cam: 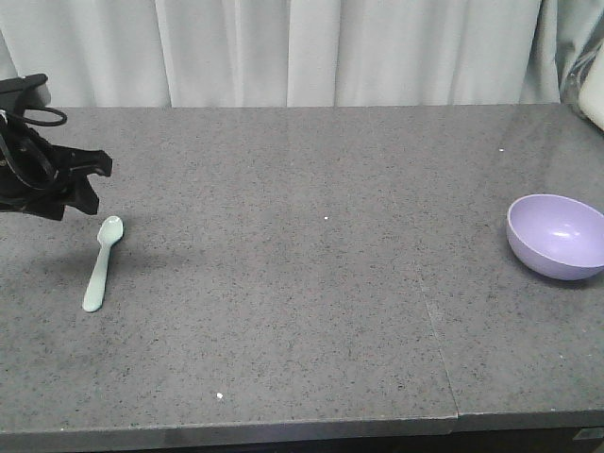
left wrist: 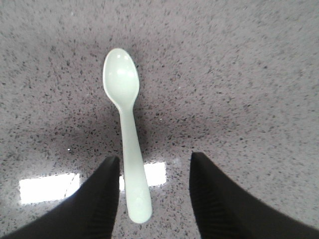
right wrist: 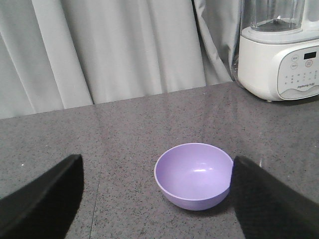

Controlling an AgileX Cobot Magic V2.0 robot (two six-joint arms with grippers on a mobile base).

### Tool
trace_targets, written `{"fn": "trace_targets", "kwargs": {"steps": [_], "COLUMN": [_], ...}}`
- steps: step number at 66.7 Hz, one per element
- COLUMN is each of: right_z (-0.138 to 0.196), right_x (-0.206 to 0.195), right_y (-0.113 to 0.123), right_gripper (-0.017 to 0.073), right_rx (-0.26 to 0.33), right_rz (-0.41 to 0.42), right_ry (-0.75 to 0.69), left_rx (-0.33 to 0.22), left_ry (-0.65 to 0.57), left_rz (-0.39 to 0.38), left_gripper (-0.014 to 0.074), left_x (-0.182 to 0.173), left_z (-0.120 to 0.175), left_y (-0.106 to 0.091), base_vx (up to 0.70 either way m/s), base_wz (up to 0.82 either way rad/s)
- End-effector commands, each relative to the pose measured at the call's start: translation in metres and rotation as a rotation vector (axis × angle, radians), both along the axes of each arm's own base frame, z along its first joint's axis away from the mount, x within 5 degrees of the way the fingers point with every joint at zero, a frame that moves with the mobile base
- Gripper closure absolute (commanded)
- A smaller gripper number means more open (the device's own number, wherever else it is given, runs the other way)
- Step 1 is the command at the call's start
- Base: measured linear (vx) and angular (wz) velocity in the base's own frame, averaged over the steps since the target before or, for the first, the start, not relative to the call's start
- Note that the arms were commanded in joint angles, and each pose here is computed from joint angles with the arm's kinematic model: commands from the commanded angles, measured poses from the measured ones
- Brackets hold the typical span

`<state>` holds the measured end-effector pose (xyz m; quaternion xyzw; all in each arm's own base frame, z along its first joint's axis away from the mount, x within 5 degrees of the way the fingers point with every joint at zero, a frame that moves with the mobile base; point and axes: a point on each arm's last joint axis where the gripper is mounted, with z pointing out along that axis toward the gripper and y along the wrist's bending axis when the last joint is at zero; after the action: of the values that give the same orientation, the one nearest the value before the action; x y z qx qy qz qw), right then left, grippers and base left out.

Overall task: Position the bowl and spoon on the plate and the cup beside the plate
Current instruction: 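Lower the left gripper toward the pale green spoon, then close the left gripper on the spoon handle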

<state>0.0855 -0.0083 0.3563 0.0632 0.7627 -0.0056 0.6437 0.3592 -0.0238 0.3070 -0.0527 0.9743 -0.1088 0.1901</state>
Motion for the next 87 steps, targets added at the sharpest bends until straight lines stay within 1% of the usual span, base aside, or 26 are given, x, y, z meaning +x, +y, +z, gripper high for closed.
{"fn": "trace_targets", "kwargs": {"steps": [1,19,26,35,68,79,87], "right_z": [0.015,0.015,0.015,0.015,0.015,0.015,0.015], "right_x": [0.001,0.001,0.001,0.001,0.001,0.001,0.001], "right_y": [0.001,0.001,0.001,0.001,0.001,0.001,0.001], "right_gripper": [-0.0029,-0.0029,-0.0029,-0.0029,-0.0029,-0.0029,-0.0029], "right_rx": [-0.024,-0.024,-0.024,-0.024,-0.024,-0.024,-0.024], "right_rz": [0.012,0.012,0.012,0.012,0.012,0.012,0.012], "right_ry": [-0.085,-0.085,-0.085,-0.085,-0.085,-0.085,-0.085], "left_rx": [-0.027,-0.022,-0.02,0.005,0.004,0.007,0.04], "left_ry": [-0.066,0.035,0.041,0.053,0.137,0.196,0.237], "left_rz": [0.005,0.003,0.005,0.002,0.002,-0.005,-0.018], "left_gripper": [0.0265,0.0265,0.0265,0.0265,0.0265,0.0265,0.0265], "left_x": [0.003,0.019,0.022,0.025,0.036,0.037,0.037], "left_z": [0.014,-0.02,-0.026,-0.032,-0.064,-0.078,-0.087], "left_y": [-0.003,-0.003,-0.003,-0.001,-0.001,-0.002,0.0], "base_vx": [0.0,0.0,0.0,0.0,0.0,0.0,0.0], "base_wz": [0.0,0.0,0.0,0.0,0.0,0.0,0.0]}}
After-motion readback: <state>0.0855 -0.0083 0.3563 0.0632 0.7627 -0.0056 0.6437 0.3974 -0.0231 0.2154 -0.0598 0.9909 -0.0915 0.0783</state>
